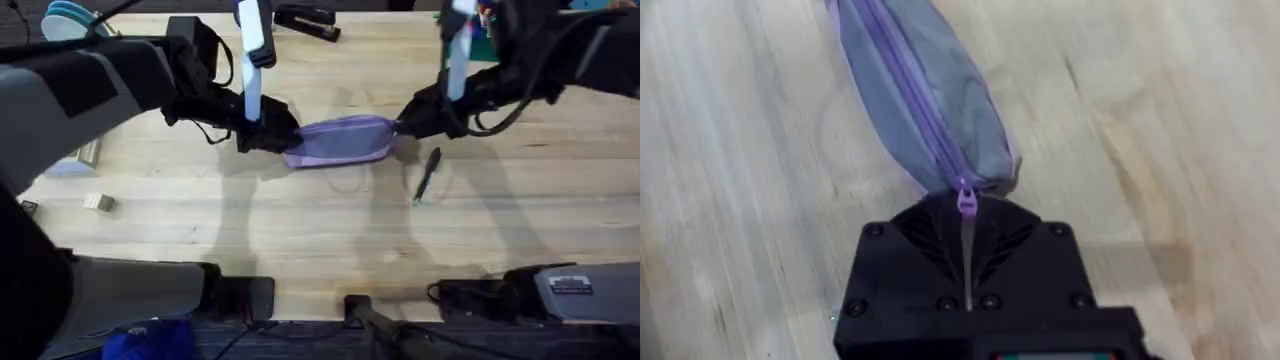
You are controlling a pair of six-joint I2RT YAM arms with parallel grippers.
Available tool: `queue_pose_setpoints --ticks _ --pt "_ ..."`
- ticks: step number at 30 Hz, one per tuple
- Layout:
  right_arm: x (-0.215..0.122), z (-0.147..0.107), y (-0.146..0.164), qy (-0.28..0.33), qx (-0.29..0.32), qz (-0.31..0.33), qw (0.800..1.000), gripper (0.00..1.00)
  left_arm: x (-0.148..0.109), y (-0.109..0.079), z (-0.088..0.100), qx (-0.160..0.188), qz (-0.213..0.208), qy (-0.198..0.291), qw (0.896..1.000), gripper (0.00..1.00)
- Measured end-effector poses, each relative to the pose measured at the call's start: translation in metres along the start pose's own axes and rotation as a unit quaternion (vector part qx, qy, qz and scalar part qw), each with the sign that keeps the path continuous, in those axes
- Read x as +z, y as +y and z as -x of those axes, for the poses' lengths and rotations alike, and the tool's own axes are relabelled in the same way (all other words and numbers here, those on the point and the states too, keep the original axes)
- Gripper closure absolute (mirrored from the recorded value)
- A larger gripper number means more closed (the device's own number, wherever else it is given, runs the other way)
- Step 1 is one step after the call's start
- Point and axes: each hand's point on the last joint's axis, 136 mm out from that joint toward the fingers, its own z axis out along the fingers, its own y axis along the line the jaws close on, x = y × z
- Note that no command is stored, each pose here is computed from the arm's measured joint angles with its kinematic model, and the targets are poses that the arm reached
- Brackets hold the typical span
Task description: Unzip the bag, pick up the pens from the table one at a time and place them inside, then zip the bag closed.
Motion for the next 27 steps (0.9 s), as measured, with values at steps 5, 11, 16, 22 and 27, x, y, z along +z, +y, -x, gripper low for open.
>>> queue_pose_setpoints --ticks 5,11,16,22,27 --pt "-0.02 0.009 -0.002 -0.018 -0.008 -0.025 0.999 0.97 0.001 -0.003 0.005 0.0 -0.007 -0.012 1.0 0.959" --pt "-0.036 0.015 -0.004 -0.031 -0.015 -0.047 0.998 0.97 0.001 -0.004 0.008 0.0 -0.011 -0.021 1.0 0.959" --pt "-0.038 0.016 -0.003 -0.032 -0.016 -0.049 0.998 0.97 0.001 -0.004 0.009 0.0 -0.011 -0.023 1.0 0.959" --pt "-0.039 0.014 -0.002 -0.03 -0.011 -0.046 0.998 0.971 0.001 -0.004 0.008 0.0 -0.011 -0.022 1.0 0.959" --pt "-0.039 0.014 -0.002 -0.029 -0.011 -0.047 0.998 0.97 0.001 -0.005 0.008 -0.001 -0.011 -0.02 1.0 0.96"
